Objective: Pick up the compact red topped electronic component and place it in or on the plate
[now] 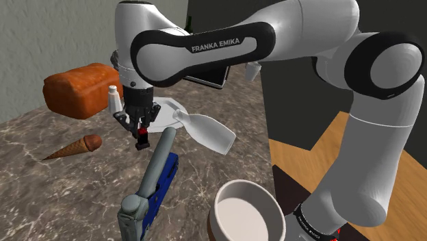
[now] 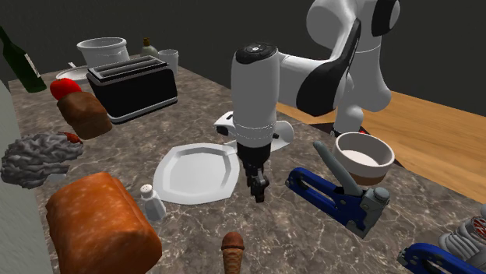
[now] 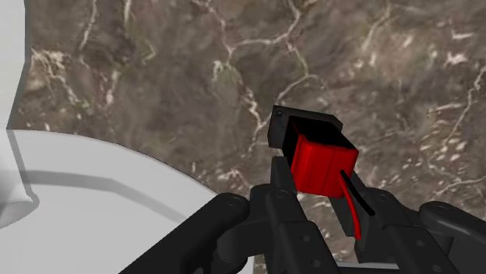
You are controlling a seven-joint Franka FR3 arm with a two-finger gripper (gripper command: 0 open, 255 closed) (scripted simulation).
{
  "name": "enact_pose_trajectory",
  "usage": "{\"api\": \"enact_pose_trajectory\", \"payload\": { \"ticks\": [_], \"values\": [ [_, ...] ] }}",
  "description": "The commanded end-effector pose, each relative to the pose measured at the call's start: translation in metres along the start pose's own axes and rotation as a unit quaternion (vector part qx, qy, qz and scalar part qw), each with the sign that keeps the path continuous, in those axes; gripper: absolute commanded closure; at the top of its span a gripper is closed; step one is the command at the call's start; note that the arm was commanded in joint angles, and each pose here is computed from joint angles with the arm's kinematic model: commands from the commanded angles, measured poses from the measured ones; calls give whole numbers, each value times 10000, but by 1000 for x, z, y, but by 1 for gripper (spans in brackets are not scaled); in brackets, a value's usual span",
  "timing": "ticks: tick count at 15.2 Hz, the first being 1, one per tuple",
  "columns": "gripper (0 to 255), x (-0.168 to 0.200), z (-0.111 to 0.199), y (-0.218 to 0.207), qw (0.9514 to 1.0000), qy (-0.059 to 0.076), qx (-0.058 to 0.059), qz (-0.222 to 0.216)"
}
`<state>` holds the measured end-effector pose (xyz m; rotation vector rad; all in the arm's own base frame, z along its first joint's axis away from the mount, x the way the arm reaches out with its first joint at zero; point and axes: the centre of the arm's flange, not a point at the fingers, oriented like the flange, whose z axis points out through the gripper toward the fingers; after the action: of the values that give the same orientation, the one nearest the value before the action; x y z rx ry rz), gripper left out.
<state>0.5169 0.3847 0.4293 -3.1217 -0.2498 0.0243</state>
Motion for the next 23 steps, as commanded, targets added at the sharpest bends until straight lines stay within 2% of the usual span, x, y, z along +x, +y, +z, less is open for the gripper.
{"api": "enact_pose_trajectory", "payload": {
  "ticks": [1, 11, 23],
  "values": [
    [255, 0, -10, 1, 10000, -2, -1, 0],
    [255, -1, -62, 0, 10000, -2, -1, 0],
    [255, 106, -68, 117, 10000, -2, -1, 0]
  ]
}}
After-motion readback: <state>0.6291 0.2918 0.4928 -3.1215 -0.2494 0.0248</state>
